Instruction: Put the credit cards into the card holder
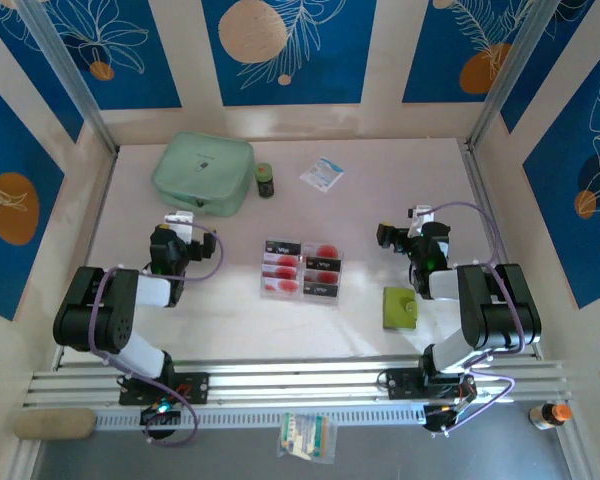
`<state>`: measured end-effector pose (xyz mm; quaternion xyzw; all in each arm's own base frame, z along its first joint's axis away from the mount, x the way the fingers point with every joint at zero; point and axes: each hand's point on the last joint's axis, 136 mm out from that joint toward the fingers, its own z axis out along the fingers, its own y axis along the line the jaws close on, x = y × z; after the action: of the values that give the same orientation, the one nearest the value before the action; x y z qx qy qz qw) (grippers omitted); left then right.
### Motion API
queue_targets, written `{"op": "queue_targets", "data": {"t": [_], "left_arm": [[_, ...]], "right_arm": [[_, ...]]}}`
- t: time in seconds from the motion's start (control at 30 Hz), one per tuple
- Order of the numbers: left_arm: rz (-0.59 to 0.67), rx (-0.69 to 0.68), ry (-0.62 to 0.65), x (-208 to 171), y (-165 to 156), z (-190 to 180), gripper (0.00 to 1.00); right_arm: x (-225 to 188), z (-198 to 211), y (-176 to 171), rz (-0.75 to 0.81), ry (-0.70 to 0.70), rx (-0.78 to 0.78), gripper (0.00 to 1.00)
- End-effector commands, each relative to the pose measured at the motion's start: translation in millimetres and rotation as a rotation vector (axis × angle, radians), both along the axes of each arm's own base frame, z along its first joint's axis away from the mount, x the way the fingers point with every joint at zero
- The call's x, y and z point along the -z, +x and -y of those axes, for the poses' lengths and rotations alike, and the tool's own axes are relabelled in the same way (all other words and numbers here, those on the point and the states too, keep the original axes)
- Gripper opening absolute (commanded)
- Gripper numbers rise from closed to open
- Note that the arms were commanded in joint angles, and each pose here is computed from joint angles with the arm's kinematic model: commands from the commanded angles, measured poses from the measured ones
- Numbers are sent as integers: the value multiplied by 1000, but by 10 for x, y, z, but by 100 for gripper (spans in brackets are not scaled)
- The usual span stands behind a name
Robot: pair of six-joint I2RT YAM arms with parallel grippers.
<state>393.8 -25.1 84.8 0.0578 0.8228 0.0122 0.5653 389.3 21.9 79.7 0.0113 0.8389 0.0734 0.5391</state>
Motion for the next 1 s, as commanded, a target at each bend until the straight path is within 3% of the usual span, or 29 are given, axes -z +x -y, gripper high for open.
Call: {"op": "queue_targets", "data": {"t": [0.0, 0.97], "left_arm": [[27, 5, -13, -62, 34, 2, 100], [26, 9, -21, -63, 30, -1, 100]], "right_arm": [[-146, -13, 79, 49, -11, -16, 99], [-138, -6, 74, 45, -3, -19, 99]]}}
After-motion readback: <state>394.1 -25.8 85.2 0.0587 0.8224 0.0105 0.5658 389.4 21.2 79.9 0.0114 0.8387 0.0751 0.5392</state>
